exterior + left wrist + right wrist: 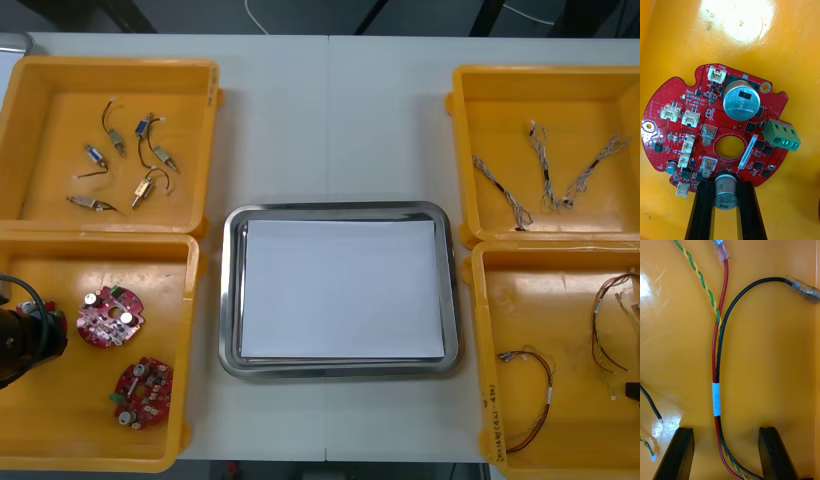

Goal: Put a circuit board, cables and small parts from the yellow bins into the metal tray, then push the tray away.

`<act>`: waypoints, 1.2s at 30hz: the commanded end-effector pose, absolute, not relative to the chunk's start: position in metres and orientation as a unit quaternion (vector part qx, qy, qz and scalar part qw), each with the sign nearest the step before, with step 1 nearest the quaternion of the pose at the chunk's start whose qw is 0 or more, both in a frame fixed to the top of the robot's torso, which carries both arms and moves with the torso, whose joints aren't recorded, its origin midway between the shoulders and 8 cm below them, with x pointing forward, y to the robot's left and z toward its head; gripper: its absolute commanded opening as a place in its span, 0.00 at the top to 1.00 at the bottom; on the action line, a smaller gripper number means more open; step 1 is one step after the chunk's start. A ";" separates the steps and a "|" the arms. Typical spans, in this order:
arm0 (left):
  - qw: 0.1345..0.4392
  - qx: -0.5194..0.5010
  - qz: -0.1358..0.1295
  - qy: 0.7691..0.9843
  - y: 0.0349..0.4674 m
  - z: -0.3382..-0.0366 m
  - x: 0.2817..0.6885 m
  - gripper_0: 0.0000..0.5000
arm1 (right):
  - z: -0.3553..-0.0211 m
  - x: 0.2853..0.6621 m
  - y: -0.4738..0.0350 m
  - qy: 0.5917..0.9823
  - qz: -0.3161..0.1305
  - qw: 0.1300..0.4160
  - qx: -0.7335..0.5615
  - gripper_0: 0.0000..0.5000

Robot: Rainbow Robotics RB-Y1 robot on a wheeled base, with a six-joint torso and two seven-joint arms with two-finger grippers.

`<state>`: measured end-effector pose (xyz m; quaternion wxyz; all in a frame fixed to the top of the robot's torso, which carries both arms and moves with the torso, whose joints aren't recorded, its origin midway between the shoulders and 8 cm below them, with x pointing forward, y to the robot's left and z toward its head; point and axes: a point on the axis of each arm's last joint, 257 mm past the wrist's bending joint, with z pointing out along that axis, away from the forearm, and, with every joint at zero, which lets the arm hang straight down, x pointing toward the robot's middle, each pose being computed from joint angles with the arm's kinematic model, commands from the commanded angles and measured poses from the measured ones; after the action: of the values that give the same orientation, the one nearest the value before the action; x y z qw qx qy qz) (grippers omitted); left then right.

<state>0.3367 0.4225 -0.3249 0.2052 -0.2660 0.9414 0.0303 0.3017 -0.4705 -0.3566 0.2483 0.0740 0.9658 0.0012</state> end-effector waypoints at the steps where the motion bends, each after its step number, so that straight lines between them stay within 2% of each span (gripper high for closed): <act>1: 0.196 -0.288 0.023 0.937 0.420 -0.335 0.325 1.00 | -0.357 0.307 -0.467 0.967 -0.006 0.251 0.045 0.00; 5: 0.199 -0.288 0.012 0.937 0.423 -0.323 0.325 1.00 | -0.357 0.311 -0.463 0.966 -0.004 0.255 0.044 0.00; 13: 0.201 -0.262 0.033 0.943 0.425 -0.290 0.321 1.00 | -0.356 0.314 -0.462 0.965 -0.004 0.259 0.040 0.00; 16: 0.213 -0.229 0.049 0.949 0.421 -0.267 0.320 1.00 | -0.355 0.316 -0.461 0.965 -0.004 0.260 0.040 0.00; 23: 0.208 -0.201 0.053 0.956 0.404 -0.241 0.320 1.00 | -0.357 0.315 -0.460 0.965 -0.004 0.258 0.040 0.00; 28: 0.250 -0.157 0.040 0.955 0.368 -0.207 0.344 1.00 | -0.356 0.316 -0.459 0.965 -0.004 0.260 0.039 0.00; 30: 0.259 -0.144 0.034 0.955 0.357 -0.201 0.351 1.00 | -0.359 0.314 -0.459 0.966 -0.005 0.256 0.038 0.40; 31: 0.267 -0.132 0.029 0.954 0.347 -0.196 0.357 1.00 | -0.360 0.314 -0.459 0.966 -0.001 0.255 0.044 0.40; 32: 0.272 -0.122 0.026 0.954 0.340 -0.192 0.361 1.00 | -0.362 0.314 -0.460 0.966 0.001 0.254 0.044 1.00; 36: 0.284 -0.087 0.018 0.955 0.312 -0.183 0.371 1.00 | -0.363 0.317 -0.461 0.966 0.003 0.256 0.045 1.00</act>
<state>0.3594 0.3321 -0.2077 0.2550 -0.1353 0.9574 0.0092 0.3163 -0.4678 -0.3530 0.2644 0.0675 0.9621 -0.0001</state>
